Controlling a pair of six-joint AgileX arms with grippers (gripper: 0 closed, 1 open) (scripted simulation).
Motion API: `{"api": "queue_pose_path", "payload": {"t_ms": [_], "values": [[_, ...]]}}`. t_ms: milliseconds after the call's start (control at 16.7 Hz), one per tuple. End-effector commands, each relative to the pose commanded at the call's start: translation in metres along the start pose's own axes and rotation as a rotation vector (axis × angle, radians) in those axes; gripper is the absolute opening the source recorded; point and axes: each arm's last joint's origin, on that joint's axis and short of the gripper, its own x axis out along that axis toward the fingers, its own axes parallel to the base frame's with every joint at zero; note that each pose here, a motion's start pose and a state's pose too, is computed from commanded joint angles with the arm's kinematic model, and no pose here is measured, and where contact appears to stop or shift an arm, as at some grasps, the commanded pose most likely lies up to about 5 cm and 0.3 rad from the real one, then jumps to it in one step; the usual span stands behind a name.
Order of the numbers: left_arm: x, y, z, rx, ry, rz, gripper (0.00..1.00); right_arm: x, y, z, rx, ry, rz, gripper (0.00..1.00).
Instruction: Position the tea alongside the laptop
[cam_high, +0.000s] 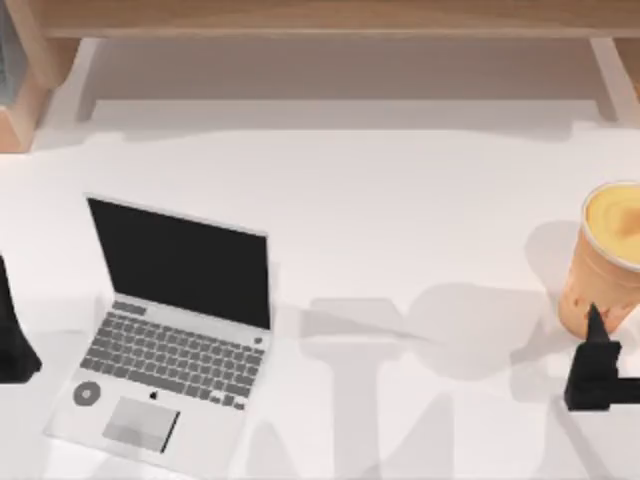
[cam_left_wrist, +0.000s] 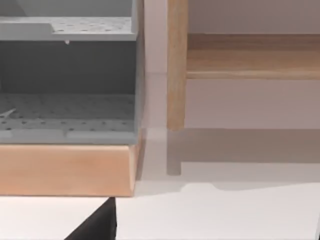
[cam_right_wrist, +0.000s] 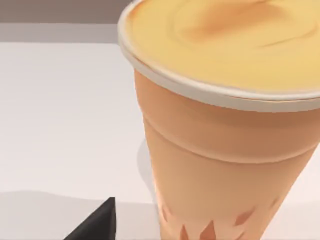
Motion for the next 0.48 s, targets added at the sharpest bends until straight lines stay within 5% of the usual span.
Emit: {"api": "queue_pose_path", "payload": {"t_ms": [480], "values": [[0.000, 0.000, 0.000, 0.000, 0.000, 0.000, 1.00, 0.015, 0.004, 0.005, 0.001, -0.004, 0.001, 1.00]]}}
